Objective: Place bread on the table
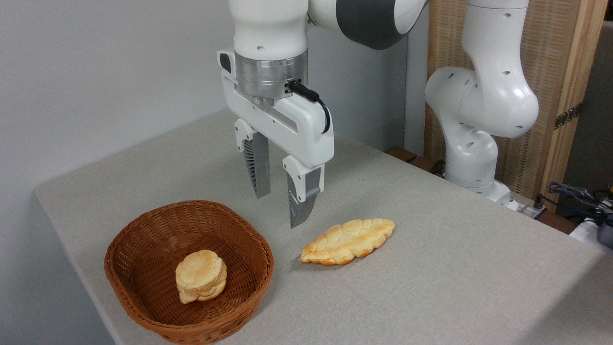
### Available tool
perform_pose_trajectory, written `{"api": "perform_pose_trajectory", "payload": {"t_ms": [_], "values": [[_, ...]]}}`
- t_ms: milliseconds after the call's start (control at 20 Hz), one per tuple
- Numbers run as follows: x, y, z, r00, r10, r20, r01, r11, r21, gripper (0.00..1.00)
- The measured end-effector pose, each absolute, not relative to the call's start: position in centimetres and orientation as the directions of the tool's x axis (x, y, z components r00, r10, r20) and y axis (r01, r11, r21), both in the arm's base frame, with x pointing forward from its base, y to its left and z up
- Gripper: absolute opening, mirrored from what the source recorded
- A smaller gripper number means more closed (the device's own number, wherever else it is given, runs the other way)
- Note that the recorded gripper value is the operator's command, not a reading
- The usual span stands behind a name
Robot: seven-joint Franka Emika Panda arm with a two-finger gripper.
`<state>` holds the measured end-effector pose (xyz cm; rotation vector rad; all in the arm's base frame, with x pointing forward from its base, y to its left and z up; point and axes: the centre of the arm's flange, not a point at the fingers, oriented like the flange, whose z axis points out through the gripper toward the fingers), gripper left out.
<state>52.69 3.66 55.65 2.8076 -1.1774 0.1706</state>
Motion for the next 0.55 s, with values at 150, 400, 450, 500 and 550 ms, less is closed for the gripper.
{"api": "perform_pose_trajectory", "payload": {"t_ms": [150,400,450,500,550], "values": [[53.0,3.7,55.9,0.694,-0.703,0.155,-0.713,-0.701,0.016,1.00],[53.1,3.6,55.9,0.679,-0.724,0.119,-0.727,-0.686,-0.021,1.00],[53.2,3.4,55.9,0.675,-0.728,0.120,-0.731,-0.682,-0.028,1.00],[53.5,2.9,55.8,0.667,-0.735,0.123,-0.737,-0.675,-0.039,1.00],[53.7,2.2,55.7,0.657,-0.744,0.121,-0.745,-0.665,-0.049,1.00]]}}
